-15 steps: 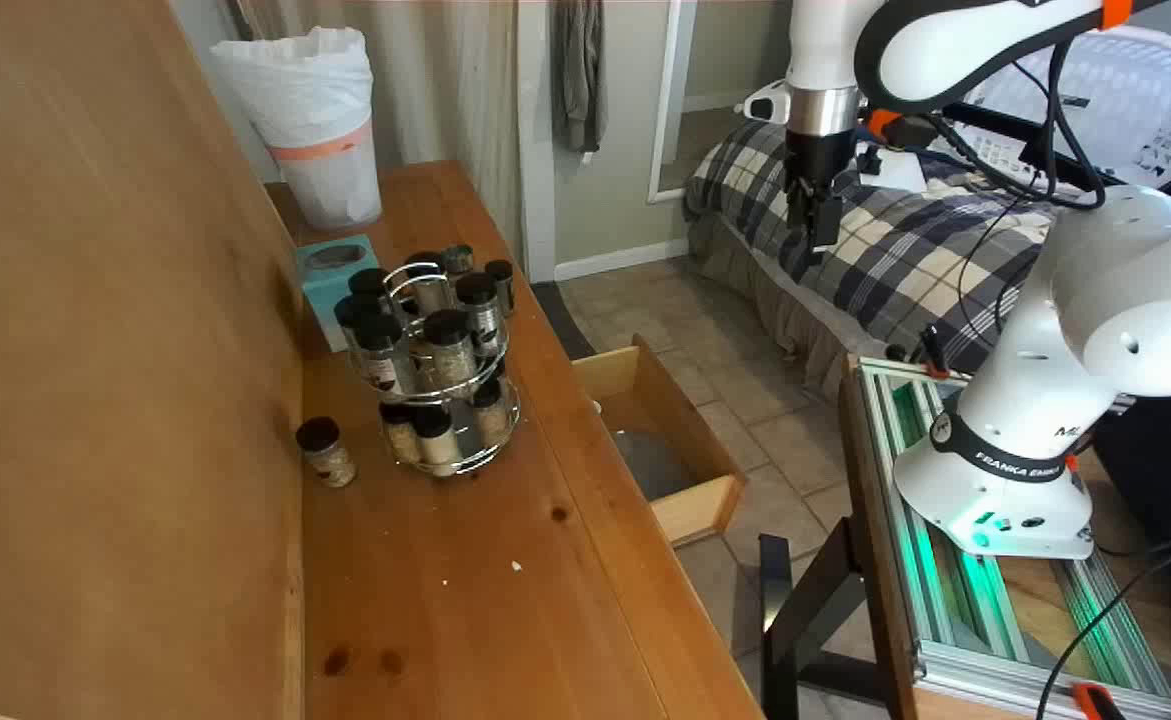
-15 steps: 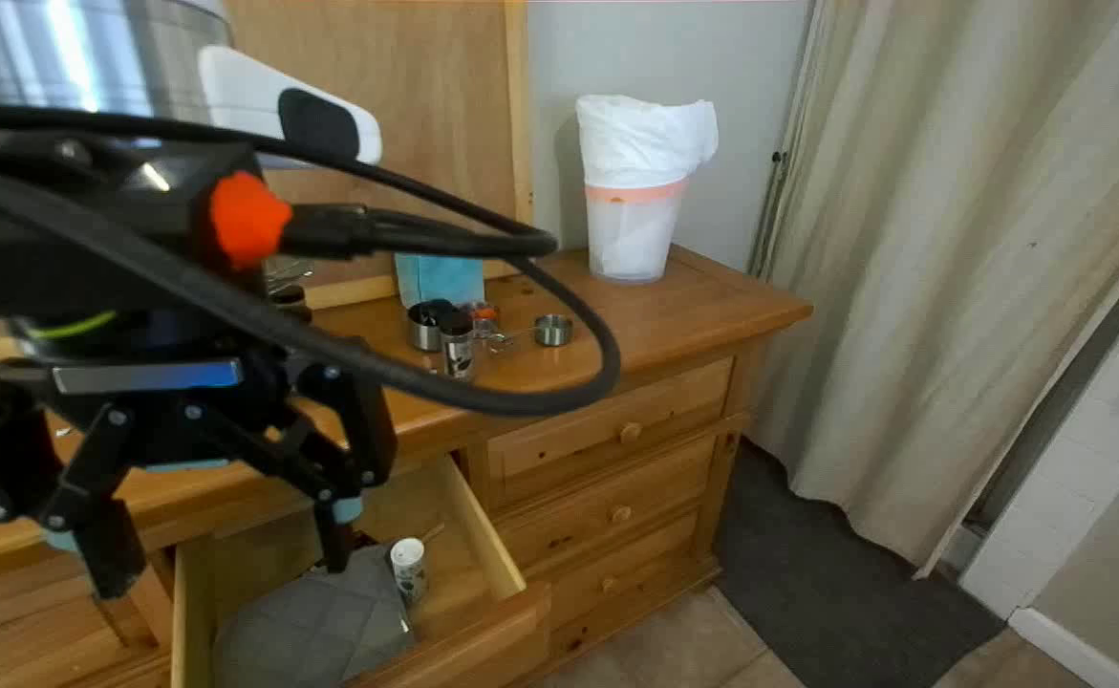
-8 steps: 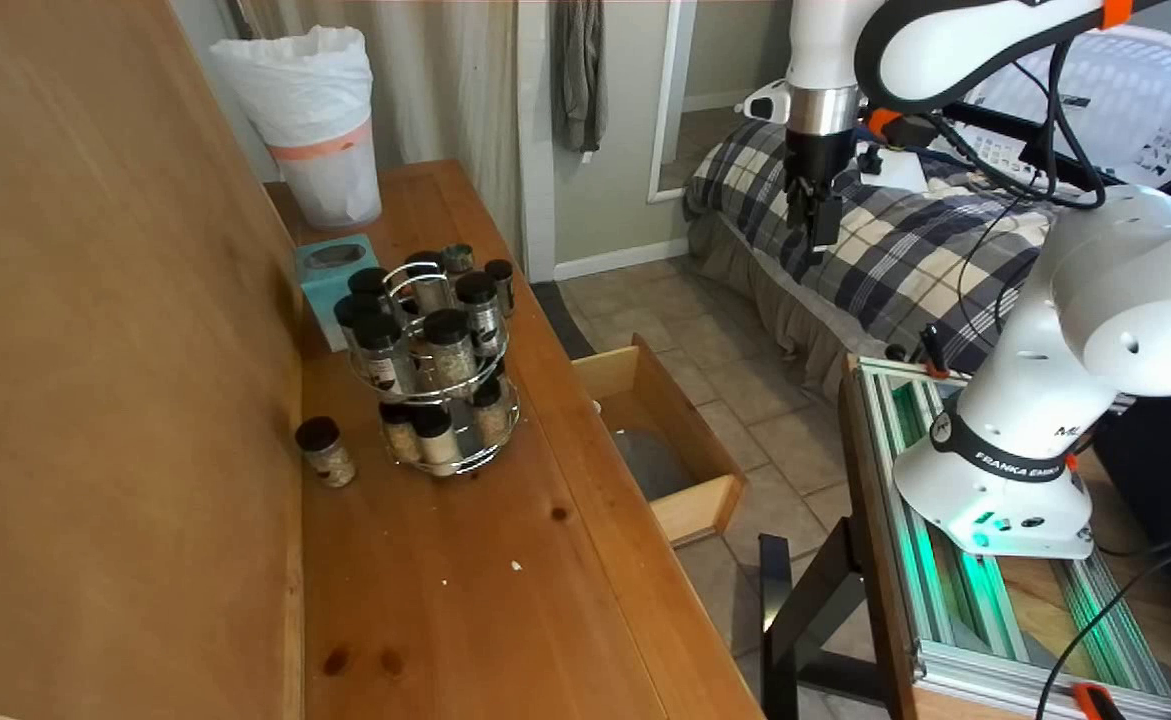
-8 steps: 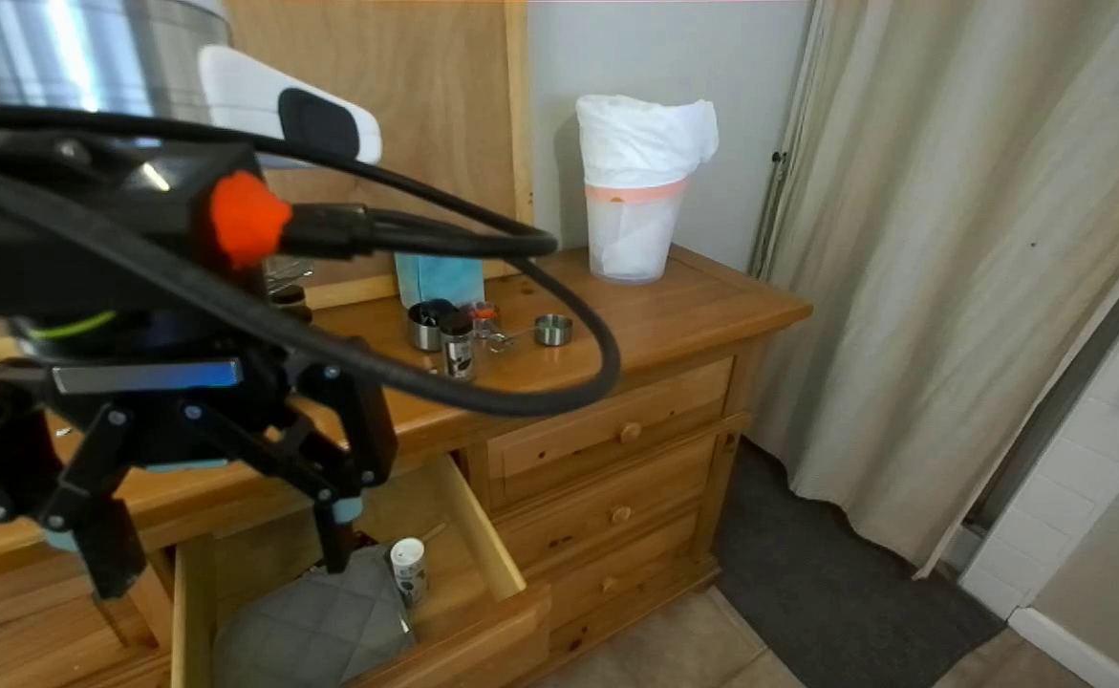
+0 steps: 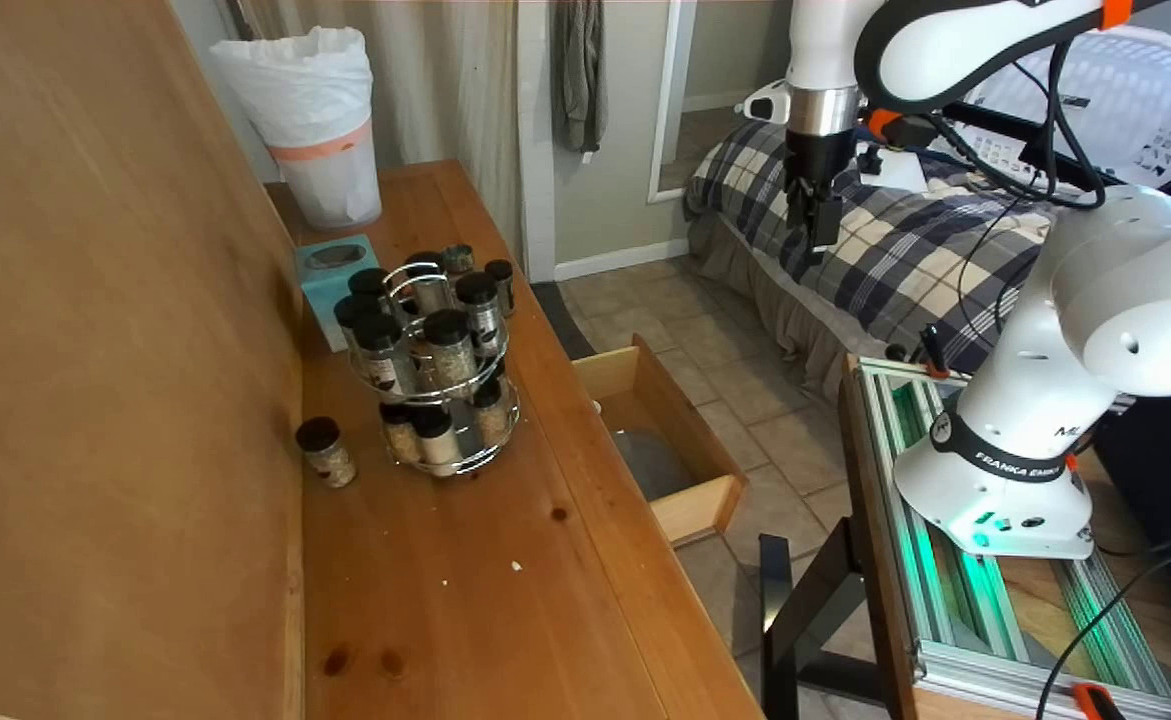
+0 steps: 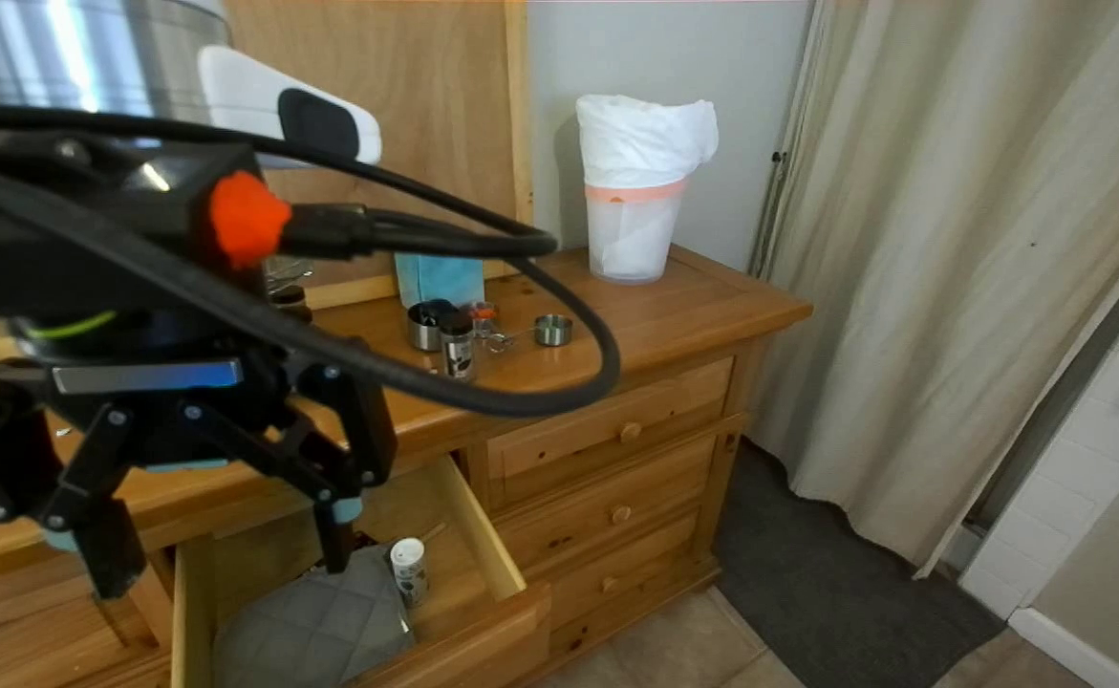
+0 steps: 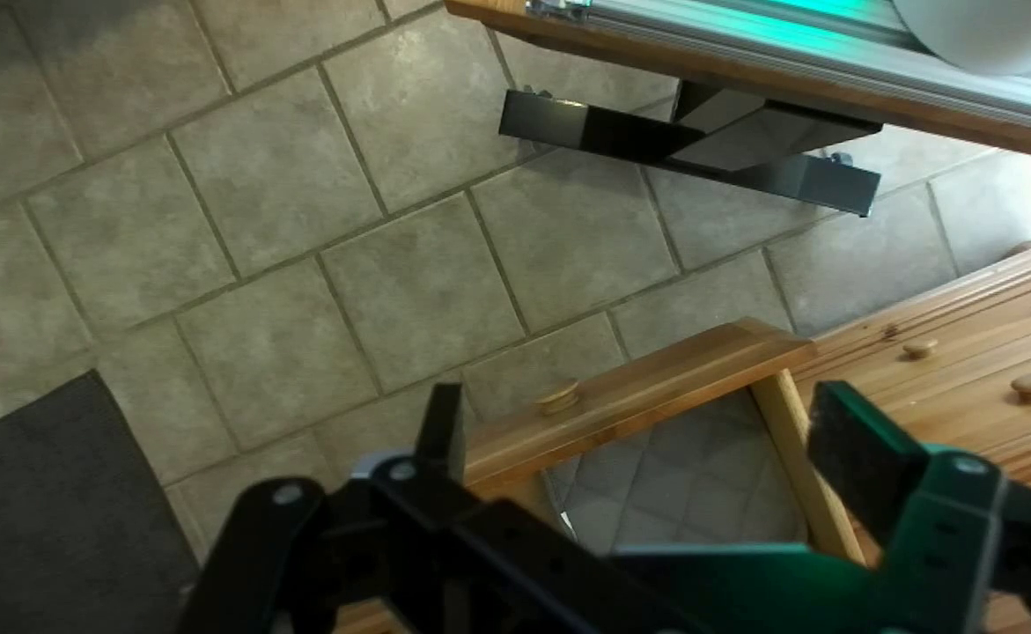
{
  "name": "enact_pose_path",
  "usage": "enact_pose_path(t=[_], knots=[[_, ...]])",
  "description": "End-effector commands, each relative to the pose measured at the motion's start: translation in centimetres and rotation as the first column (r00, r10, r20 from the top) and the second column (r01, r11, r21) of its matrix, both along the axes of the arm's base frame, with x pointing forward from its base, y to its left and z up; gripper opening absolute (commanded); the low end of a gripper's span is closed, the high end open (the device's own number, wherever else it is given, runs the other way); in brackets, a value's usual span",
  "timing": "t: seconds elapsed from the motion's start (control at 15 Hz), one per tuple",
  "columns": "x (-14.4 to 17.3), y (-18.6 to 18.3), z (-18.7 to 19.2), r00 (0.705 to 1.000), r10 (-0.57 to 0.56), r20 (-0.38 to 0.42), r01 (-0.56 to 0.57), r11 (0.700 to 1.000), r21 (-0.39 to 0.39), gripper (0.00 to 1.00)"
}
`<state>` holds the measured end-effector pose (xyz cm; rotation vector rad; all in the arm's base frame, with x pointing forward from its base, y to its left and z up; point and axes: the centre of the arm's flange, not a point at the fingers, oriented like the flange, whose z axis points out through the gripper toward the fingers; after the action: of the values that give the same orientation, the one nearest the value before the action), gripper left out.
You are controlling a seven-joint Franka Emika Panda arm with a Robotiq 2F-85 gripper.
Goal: Move the tissue box to the left.
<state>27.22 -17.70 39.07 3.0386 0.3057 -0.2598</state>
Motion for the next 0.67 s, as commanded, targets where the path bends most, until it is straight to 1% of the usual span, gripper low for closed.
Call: enact_pose_path(t=[0.0,0.2,0.27,0.33,0.47,0.6], knots=[[1.4,-0.7,1.3,1.000,-0.016,-0.011,0.016,1.000,0.023,1.00],[4.5,-1.5,4.3,1.000,-0.011,0.009,0.011,1.000,0.029,1.00],[5.7,-1.8,5.5,1.000,-0.014,0.027,0.014,1.000,0.026,1.00],[6.8,-1.8,6.6,0.999,-0.009,0.031,0.007,0.999,0.046,1.00],[9.2,-1.6,8.4,0.999,-0.037,0.038,0.033,0.996,0.087,1.00],[11.8,-0.5,9.5,0.996,-0.077,0.050,0.070,0.990,0.126,1.00]])
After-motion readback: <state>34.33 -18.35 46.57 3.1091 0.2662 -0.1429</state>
